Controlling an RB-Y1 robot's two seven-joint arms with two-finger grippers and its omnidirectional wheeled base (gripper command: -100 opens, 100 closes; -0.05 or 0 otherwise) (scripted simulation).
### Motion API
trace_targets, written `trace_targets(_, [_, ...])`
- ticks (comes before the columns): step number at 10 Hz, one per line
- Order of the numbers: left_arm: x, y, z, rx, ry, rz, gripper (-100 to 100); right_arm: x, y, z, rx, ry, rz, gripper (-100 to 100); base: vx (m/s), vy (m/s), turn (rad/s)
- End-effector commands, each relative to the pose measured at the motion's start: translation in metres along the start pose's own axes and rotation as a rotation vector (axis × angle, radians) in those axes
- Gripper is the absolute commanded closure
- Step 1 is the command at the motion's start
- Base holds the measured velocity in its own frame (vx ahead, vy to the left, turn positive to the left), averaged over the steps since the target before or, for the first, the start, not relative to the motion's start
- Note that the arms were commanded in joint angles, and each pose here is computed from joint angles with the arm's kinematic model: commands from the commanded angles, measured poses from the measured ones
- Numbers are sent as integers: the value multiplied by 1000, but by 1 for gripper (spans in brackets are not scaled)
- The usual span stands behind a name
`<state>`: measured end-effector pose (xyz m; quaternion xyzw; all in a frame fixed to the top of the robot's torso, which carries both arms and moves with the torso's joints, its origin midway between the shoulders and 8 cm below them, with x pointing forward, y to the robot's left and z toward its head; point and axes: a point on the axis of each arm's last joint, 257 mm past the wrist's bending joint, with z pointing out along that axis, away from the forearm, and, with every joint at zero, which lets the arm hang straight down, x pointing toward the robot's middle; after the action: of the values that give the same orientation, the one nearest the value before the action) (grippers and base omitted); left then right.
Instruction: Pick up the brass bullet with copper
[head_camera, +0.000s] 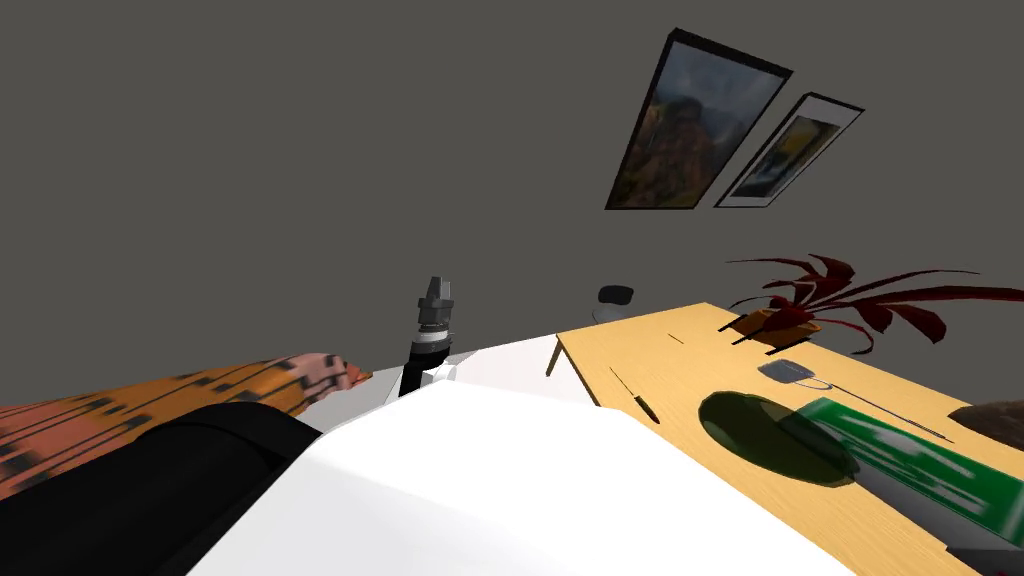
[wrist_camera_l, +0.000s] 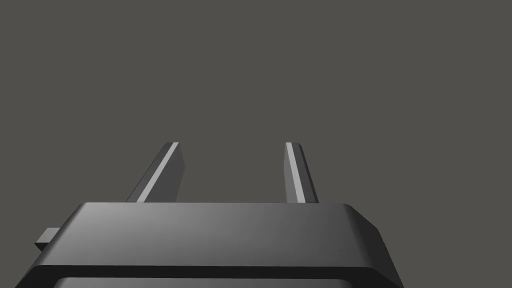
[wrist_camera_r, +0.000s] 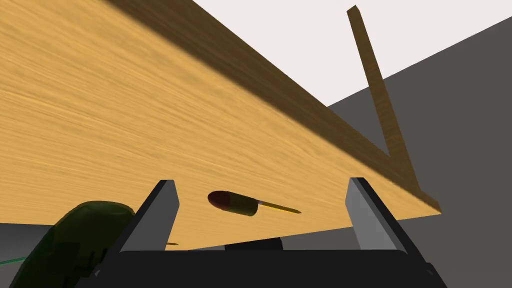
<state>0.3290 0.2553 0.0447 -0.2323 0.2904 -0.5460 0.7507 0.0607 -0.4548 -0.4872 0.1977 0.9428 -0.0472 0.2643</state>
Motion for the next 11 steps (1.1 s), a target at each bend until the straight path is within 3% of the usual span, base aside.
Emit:
trace_targets(1, [0, 0, 0, 0, 0, 0, 0, 30, -31, -6, 62, 74, -53, -100, 66, -44, 481])
trace_targets(2, [0, 0, 0, 0, 0, 0, 0, 48, -49, -11, 97, 120, -85, -100, 98, -41, 453])
trace_targets(3, [0, 0, 0, 0, 0, 0, 0, 48, -50, -11, 99, 122, -85, -100, 70, -27, 360])
trace_targets(6, [0, 0, 0, 0, 0, 0, 0, 97, -99, -32, 192, 250, -170, -100, 86, -38, 424])
trace_targets(7, [0, 0, 0, 0, 0, 0, 0, 97, -99, -32, 192, 250, -170, -100, 80, -61, 214])
trace_targets(11, [0, 0, 0, 0, 0, 0, 0, 143, -142, -58, 270, 380, -247, -100, 85, -55, 376])
